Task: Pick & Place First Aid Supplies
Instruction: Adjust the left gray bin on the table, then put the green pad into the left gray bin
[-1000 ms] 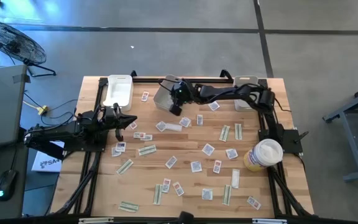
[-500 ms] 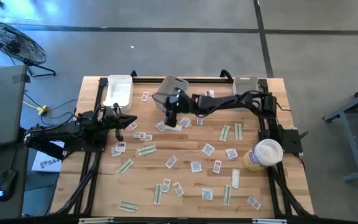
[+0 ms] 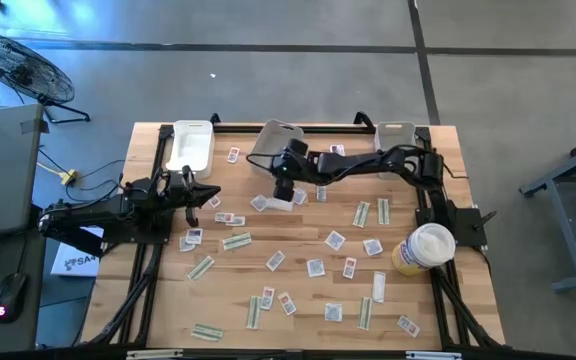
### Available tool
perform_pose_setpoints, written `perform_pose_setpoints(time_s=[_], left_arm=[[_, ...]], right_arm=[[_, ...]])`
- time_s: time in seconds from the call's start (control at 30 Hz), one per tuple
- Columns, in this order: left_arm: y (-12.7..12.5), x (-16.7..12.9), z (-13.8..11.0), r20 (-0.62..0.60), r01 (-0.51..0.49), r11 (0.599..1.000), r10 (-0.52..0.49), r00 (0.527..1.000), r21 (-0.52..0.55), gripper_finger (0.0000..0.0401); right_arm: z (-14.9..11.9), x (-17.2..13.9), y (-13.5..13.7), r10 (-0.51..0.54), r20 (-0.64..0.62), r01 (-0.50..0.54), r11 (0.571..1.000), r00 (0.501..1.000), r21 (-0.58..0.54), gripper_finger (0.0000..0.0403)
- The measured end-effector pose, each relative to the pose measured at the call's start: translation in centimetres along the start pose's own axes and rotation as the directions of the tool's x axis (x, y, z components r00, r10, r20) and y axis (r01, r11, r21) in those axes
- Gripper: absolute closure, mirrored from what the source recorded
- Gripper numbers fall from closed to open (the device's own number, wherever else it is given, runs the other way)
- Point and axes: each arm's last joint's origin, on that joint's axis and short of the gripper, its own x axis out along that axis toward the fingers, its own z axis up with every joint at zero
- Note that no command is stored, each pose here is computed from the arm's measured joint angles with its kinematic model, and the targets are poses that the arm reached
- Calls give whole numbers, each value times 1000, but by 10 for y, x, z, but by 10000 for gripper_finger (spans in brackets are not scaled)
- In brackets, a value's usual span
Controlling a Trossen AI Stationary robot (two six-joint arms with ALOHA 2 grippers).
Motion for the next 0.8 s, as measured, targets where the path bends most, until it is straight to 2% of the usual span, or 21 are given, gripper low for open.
perform_pose_setpoints(time_s=[0.23, 0.5, 0.7, 0.8], left_arm=[[0, 0, 0, 0, 0, 1000, 0, 1000, 0, 400], [0, 0, 0, 0, -1, 1000, 1, 1000, 0, 400], [0, 0, 0, 0, 1, 1000, -1, 1000, 0, 400], [0, 0, 0, 0, 0, 1000, 0, 1000, 0, 400]], right_arm=[[1, -7, -3, -63, -18, 63, 998, 998, -12, 182], [3, -36, -16, -171, -83, 169, 985, 982, -31, 182], [13, -60, -19, -115, -34, 115, 993, 993, 3, 182], [14, -62, -15, -105, -32, 104, 995, 994, -6, 182]])
